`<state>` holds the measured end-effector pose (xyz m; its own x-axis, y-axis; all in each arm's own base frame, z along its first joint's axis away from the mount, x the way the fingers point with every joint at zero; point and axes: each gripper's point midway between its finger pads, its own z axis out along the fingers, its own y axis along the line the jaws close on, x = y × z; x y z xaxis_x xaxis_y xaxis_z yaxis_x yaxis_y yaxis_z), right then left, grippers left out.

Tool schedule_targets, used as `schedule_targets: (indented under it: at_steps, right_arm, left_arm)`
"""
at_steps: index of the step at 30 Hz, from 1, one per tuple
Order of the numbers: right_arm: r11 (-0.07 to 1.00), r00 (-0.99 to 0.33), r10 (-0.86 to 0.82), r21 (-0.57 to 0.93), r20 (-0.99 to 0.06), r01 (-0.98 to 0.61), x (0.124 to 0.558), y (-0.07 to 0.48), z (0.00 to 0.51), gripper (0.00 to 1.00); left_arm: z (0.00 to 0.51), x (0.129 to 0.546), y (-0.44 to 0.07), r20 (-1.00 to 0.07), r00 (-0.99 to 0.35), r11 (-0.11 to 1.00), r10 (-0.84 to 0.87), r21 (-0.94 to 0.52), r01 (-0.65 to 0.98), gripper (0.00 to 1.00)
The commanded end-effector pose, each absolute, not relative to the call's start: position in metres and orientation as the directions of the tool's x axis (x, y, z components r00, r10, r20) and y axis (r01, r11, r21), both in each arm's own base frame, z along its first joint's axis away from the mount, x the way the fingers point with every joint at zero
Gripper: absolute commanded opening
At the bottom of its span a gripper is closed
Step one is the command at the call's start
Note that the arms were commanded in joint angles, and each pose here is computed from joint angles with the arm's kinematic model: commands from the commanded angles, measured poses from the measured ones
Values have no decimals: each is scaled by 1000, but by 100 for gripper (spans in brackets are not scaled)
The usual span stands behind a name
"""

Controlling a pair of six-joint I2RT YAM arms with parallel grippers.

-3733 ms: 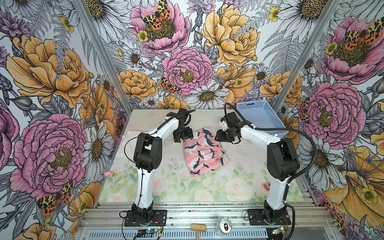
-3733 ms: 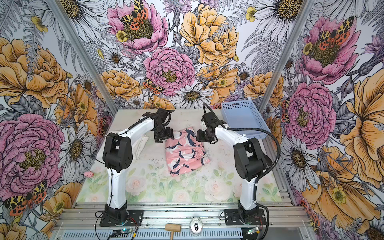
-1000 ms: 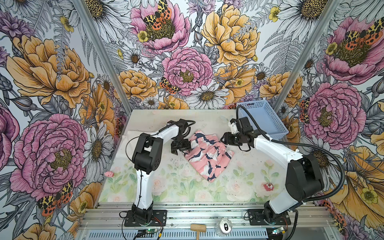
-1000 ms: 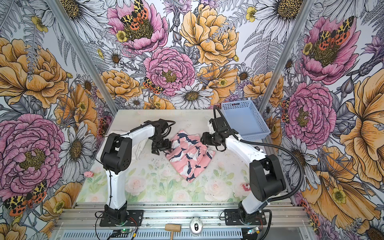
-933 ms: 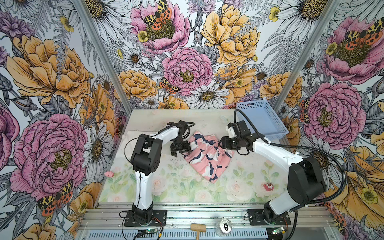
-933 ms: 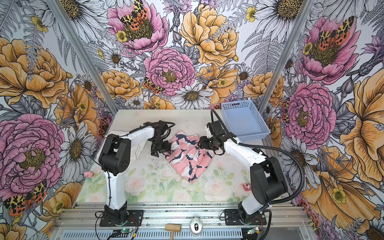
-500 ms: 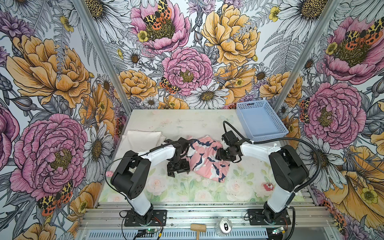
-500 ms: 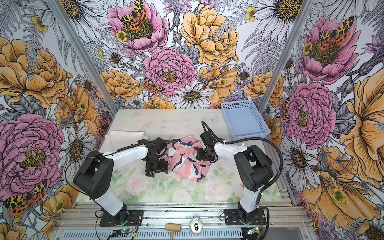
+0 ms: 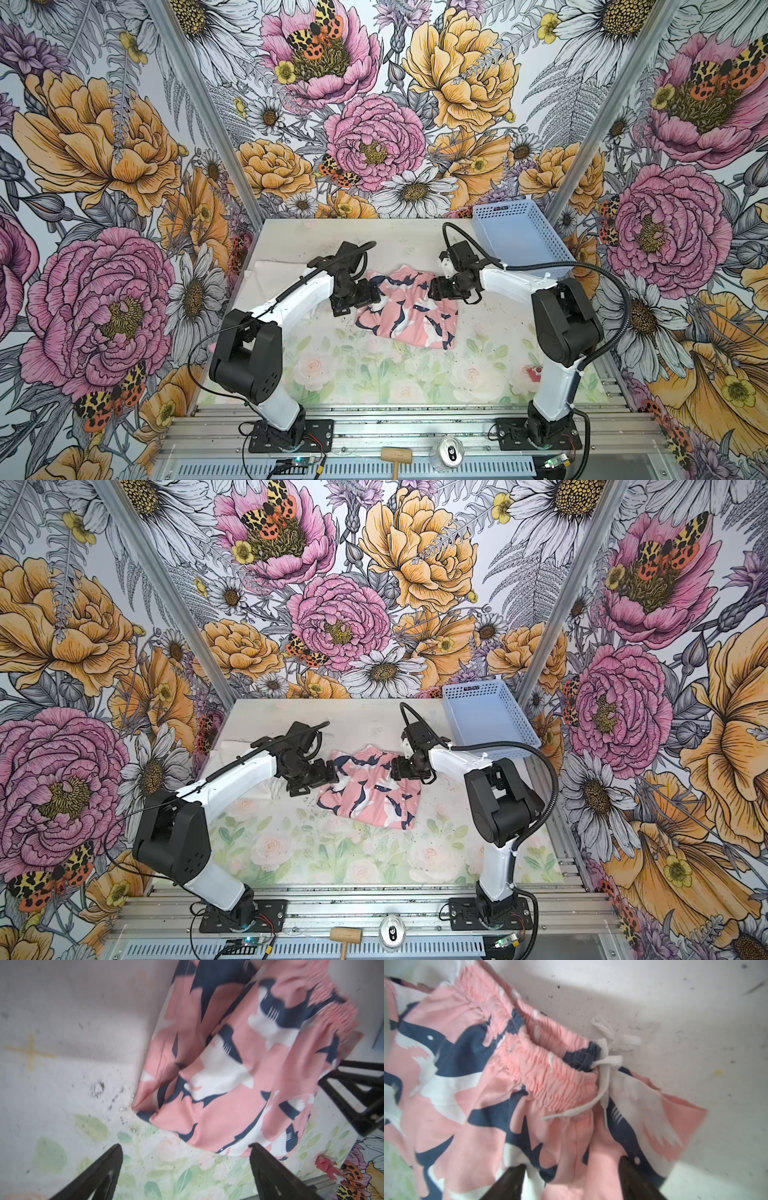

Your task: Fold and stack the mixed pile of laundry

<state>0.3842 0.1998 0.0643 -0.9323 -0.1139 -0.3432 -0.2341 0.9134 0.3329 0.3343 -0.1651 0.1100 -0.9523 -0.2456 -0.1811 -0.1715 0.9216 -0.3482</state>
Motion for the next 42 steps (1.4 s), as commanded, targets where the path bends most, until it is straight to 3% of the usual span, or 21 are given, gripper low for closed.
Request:
schedule_targets:
  at_steps: [1,11,24,28,42]
  right_arm:
    - [894,-918,-42,394,-395,-211,374,193,111,87]
    - [871,-947,106,487,-305,-60,338,183,81,96]
    - [844,-959,135,536,-250,-21,337,196,39,96]
    - [847,-966,129,532,-224,-10,334,197,24,86]
    - [839,-969,113,543,-221,-27,346,202,11,47]
  left_arm:
    - [106,372,-165,-268,-946,916,-182,-396,-64,99]
    - [57,389,-173,-248,-968,924,21,-366,113,99]
    - [35,383,-179,-208,-975,917,79,-369,153,98]
    - [29,378,-176,-190,-979,915,77,-376,145,94]
    - [15,367,-181,-134,-991,892,30,-443,87,57]
